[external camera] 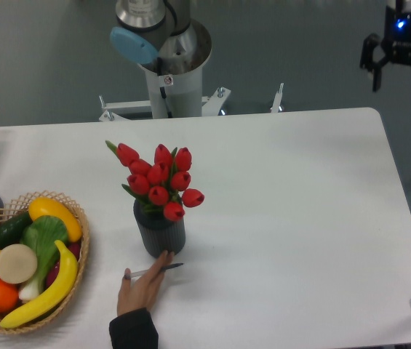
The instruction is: Insert the flowers into the vase
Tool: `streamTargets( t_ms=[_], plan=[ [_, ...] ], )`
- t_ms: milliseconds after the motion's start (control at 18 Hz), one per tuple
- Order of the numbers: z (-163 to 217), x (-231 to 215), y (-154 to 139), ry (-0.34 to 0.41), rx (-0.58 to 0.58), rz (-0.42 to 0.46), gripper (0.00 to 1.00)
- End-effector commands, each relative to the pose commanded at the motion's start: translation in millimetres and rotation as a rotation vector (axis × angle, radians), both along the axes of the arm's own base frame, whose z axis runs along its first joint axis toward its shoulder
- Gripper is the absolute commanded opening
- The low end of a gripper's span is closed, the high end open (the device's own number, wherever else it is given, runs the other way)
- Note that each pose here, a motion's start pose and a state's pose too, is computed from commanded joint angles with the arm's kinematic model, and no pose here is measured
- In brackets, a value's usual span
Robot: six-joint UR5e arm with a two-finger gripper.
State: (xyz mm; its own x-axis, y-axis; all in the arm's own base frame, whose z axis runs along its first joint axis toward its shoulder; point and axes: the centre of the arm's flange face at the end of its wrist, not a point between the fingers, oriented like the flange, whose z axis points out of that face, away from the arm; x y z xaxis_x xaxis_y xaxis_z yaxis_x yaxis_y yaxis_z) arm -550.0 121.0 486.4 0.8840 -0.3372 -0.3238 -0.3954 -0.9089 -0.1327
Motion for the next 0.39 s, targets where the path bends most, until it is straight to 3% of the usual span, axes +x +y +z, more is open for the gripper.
streamTargets(
  t_ms=[111,389],
  plan=[
    [-1.4,-2.2,-13.4,0.008,-0.014,-0.035,1.00],
    [-1.4,-2.4,-14.1,0.009,-0.013,-0.038,1.00]
  ],
)
